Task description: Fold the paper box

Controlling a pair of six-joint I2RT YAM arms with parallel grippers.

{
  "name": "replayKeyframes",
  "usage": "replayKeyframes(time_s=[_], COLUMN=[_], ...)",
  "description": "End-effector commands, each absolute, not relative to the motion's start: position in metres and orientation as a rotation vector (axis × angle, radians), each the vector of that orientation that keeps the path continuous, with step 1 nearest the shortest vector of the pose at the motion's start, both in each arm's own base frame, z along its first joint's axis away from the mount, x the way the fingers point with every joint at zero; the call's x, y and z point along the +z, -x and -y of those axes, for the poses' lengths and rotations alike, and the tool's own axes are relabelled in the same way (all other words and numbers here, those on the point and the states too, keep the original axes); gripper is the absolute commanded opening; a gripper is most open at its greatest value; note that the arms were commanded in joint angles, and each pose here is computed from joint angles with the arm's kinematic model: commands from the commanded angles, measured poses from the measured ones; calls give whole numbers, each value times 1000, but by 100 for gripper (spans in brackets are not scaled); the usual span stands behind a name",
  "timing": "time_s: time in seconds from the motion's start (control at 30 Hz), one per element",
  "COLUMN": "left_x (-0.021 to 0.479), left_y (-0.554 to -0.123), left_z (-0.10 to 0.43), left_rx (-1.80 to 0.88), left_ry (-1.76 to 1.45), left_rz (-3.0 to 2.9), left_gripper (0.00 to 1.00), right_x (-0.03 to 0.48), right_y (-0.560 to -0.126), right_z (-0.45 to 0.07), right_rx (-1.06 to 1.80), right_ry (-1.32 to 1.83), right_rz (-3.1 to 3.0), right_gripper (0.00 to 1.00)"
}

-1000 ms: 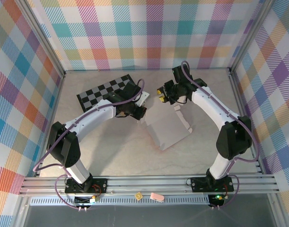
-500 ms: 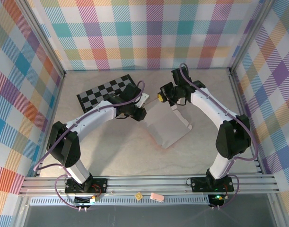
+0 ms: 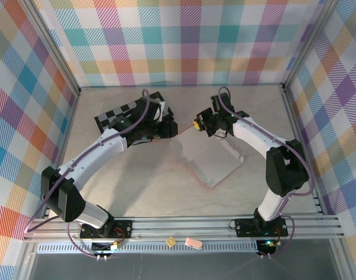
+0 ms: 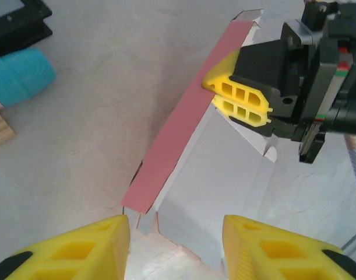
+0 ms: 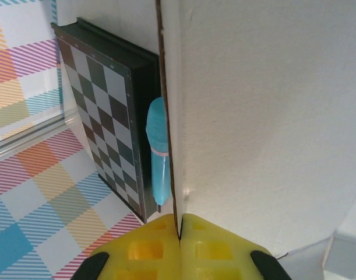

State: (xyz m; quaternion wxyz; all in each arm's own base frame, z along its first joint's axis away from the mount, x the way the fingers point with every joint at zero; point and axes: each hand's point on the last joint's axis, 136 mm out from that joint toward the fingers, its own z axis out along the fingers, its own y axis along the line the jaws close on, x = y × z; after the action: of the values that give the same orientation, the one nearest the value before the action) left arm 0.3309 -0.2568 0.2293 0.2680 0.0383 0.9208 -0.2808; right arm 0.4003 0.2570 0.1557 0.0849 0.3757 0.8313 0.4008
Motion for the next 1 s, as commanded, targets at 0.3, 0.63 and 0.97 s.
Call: replayKeyframes(time_s=[0.3,0.63,0.97], left_x=[222,264,311], left_y=[-363,-370,-370], left_z=[278,285,288], left_rx=[-1043,-1085,-1171], left_ry=[629,706,775], left_rz=[-2486,-2412,-2318], left_gripper=[32,38,39], right_x=[171,206,234], right_y=[-401,-395,-397], right_z=[-255,-229,-210], right_rx=[1342,1124,1042], right_ry=[-1020,-1272,-1370], right_rz=[-2353,-2480,-2452], right_gripper=[0,0,0])
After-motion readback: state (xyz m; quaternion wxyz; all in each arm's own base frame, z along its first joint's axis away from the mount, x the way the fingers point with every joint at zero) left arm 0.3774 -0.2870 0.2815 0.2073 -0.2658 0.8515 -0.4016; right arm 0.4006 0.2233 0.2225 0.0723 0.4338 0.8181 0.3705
